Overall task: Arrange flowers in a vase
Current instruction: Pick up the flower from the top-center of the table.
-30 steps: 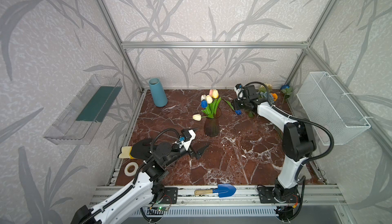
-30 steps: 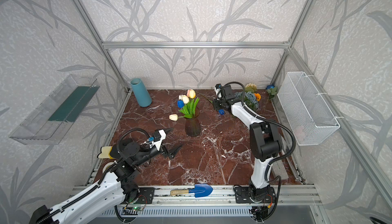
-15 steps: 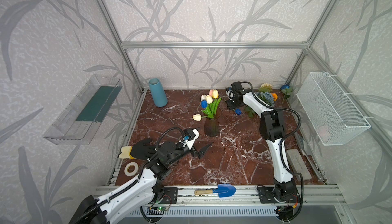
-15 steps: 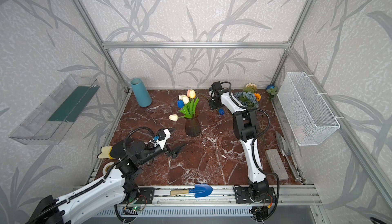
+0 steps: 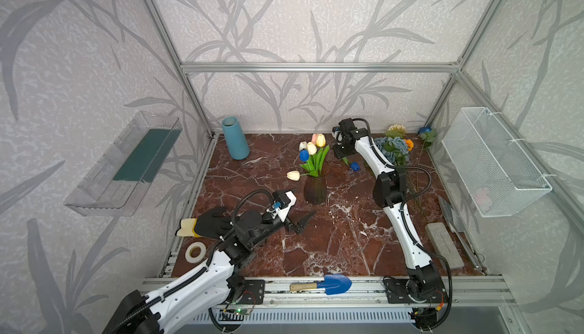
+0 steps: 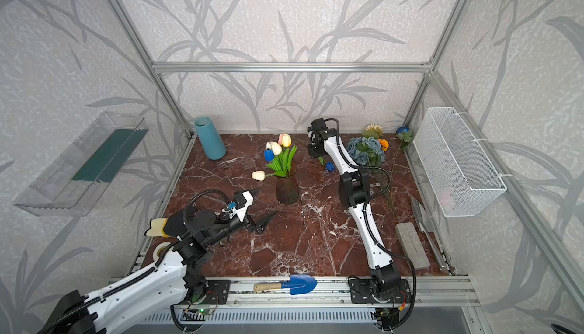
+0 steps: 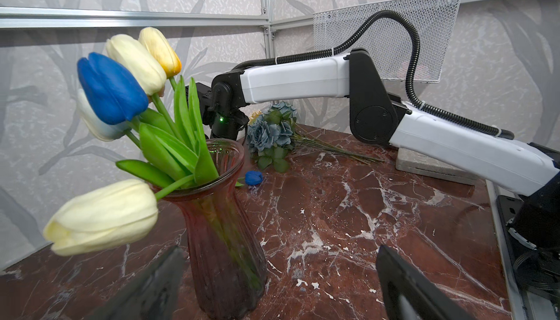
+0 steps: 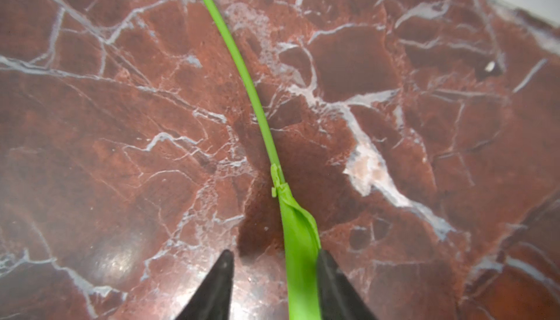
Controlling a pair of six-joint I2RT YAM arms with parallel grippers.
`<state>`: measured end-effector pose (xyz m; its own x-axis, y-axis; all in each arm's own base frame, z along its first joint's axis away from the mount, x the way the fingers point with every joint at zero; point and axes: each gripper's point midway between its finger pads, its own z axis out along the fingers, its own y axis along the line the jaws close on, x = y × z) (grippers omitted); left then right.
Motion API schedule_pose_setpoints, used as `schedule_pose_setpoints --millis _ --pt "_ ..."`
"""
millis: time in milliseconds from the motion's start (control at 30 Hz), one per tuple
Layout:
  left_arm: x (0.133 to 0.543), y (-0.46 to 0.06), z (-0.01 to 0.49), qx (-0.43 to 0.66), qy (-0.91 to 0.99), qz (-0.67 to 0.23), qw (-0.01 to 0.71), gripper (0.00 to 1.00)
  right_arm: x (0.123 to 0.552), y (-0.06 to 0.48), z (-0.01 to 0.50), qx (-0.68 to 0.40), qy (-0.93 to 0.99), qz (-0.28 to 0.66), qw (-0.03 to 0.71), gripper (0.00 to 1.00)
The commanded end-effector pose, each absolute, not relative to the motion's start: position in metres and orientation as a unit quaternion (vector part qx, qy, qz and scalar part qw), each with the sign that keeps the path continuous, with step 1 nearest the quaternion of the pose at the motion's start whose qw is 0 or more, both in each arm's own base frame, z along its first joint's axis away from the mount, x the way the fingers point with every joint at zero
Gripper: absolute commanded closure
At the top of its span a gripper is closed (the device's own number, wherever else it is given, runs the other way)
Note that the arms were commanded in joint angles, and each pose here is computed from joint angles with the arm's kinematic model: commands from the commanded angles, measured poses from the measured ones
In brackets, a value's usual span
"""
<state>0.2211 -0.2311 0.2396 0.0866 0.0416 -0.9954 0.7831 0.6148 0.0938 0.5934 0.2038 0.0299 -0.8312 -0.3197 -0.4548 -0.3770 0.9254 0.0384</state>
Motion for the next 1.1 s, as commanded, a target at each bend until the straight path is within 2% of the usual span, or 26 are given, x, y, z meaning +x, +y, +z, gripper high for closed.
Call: schedule_pose_setpoints --millis 0,167,367,600,800,1067 --pt "0.220 -0.229 0.253 0.333 0.595 -0.278 0.676 0.01 0.578 0.198 0.023 -0.173 0.965 0.056 0.192 0.72" --pt "0.219 -0.227 0.254 0.330 0.595 -0.277 0.678 0.01 0.562 0.187 0.022 -0.167 0.972 0.037 0.161 0.87" --pt "0.219 -0.223 0.256 0.325 0.593 -0.272 0.685 0.01 0.539 0.187 0.047 -0.169 0.972 0.037 0.161 0.96" --pt "0.221 -0.223 0.255 0.322 0.593 -0.267 0.688 0.01 0.494 0.172 0.084 -0.142 0.971 0.039 0.191 0.97" --pt "0.224 -0.224 0.249 0.332 0.603 -0.254 0.680 0.01 0.419 0.146 0.124 -0.154 0.966 0.007 0.206 0.97" --pt "0.222 -0.241 0.258 0.403 0.593 -0.229 0.658 0.04 0.320 0.165 0.201 -0.212 0.948 0.085 0.221 0.96"
